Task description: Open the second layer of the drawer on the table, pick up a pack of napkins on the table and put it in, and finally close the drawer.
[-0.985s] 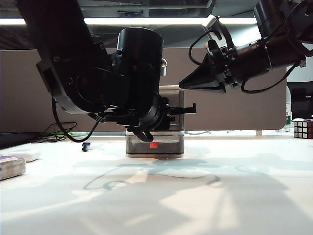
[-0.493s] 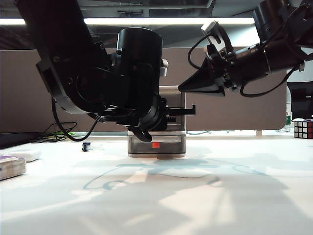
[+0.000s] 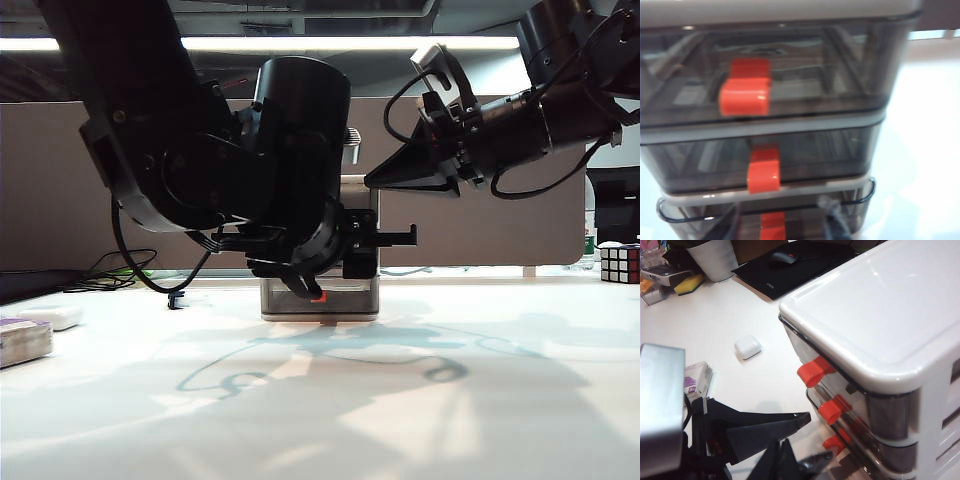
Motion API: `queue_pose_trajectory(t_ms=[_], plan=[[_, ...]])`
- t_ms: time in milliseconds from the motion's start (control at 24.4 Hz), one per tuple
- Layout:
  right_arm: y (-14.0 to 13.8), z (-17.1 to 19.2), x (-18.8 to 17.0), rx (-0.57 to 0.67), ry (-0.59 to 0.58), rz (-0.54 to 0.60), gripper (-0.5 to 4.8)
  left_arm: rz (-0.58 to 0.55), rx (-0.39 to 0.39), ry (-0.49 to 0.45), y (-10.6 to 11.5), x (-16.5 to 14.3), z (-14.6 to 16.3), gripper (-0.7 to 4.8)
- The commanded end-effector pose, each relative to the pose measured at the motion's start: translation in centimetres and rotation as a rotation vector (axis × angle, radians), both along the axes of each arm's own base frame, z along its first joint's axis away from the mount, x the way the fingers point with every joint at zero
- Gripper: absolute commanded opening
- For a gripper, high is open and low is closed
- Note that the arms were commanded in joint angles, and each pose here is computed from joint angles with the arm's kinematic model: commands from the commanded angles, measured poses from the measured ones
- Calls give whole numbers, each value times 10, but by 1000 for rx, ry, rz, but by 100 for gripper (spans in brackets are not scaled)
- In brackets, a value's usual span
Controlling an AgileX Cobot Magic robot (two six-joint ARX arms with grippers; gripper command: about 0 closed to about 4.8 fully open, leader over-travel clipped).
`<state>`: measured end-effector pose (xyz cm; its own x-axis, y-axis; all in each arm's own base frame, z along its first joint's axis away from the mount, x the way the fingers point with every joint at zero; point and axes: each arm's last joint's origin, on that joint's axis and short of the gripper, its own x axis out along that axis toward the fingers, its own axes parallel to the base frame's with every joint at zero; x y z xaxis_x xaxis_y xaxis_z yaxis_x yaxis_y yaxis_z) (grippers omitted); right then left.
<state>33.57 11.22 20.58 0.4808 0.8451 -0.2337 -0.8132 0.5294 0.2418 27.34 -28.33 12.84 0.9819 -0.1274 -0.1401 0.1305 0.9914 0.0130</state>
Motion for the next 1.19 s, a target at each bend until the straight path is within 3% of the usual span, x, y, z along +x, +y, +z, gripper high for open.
queue_pose_trajectory(t_ms=[41,534,1191], plan=[[0,4,0,5,-26,3,-5,14,-37,-4,1,1,2,192],[1,5,0,7,-33,3,-5,19,-109,-34,13,16,7,183],[2,5,0,8,-36,7,-5,-8,-125,-35,12,17,8,183]])
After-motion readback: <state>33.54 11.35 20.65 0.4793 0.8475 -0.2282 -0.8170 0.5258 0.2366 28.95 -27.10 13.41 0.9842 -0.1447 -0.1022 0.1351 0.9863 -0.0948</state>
